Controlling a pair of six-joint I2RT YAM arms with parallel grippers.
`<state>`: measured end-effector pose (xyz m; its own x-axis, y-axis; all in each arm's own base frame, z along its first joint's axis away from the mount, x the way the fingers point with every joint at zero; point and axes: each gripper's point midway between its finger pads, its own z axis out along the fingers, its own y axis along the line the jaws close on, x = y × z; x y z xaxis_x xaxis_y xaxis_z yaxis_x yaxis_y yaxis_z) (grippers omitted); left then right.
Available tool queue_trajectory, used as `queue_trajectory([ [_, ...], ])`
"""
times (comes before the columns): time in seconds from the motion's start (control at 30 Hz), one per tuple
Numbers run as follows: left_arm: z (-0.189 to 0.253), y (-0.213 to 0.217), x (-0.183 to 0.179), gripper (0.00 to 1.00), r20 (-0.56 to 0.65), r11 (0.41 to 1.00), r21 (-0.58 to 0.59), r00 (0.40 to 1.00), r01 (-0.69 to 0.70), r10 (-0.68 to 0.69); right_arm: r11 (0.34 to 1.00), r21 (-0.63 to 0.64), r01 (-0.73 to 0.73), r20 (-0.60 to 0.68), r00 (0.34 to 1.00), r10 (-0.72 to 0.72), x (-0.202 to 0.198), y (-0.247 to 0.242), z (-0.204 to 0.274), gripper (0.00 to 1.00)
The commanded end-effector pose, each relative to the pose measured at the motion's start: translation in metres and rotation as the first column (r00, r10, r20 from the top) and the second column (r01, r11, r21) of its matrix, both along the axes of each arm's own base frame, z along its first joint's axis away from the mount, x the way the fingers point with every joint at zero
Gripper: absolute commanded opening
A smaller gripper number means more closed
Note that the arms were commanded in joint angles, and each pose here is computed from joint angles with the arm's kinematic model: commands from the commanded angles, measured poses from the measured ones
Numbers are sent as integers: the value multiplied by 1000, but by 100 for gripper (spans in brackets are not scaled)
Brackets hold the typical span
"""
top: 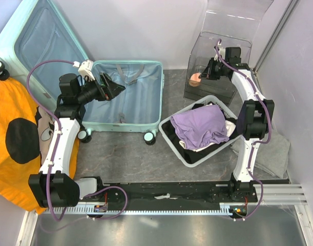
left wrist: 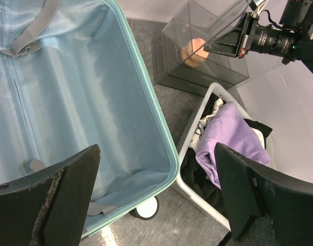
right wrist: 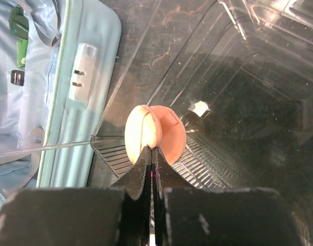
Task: Open, take out, and arrange the luggage
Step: Place the personal item in the storage box.
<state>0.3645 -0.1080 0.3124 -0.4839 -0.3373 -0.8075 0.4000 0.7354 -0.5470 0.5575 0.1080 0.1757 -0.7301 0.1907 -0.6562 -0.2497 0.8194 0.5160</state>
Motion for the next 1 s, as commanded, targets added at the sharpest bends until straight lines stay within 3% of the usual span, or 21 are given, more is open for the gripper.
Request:
queue_trajectory([
  [0.0,13,-4,-2,99,60,1000,3,998,23,-23,1000,12,-13,34,999,13,-2,0,14,0],
  [0.77,11,-6,-3,99,56,1000,4,998,31,-31,998,-1,-56,-31,998,56,-9,9,-13,1],
  [0.87,11,-7,-3,99,56,999,4,998,32,-32,999,-9,-51,-31,998,51,-8,7,-14,5],
  [0.97,11,-7,-2,99,58,1000,6,998,31,-31,999,-27,-42,-17,999,41,-8,5,-8,15],
])
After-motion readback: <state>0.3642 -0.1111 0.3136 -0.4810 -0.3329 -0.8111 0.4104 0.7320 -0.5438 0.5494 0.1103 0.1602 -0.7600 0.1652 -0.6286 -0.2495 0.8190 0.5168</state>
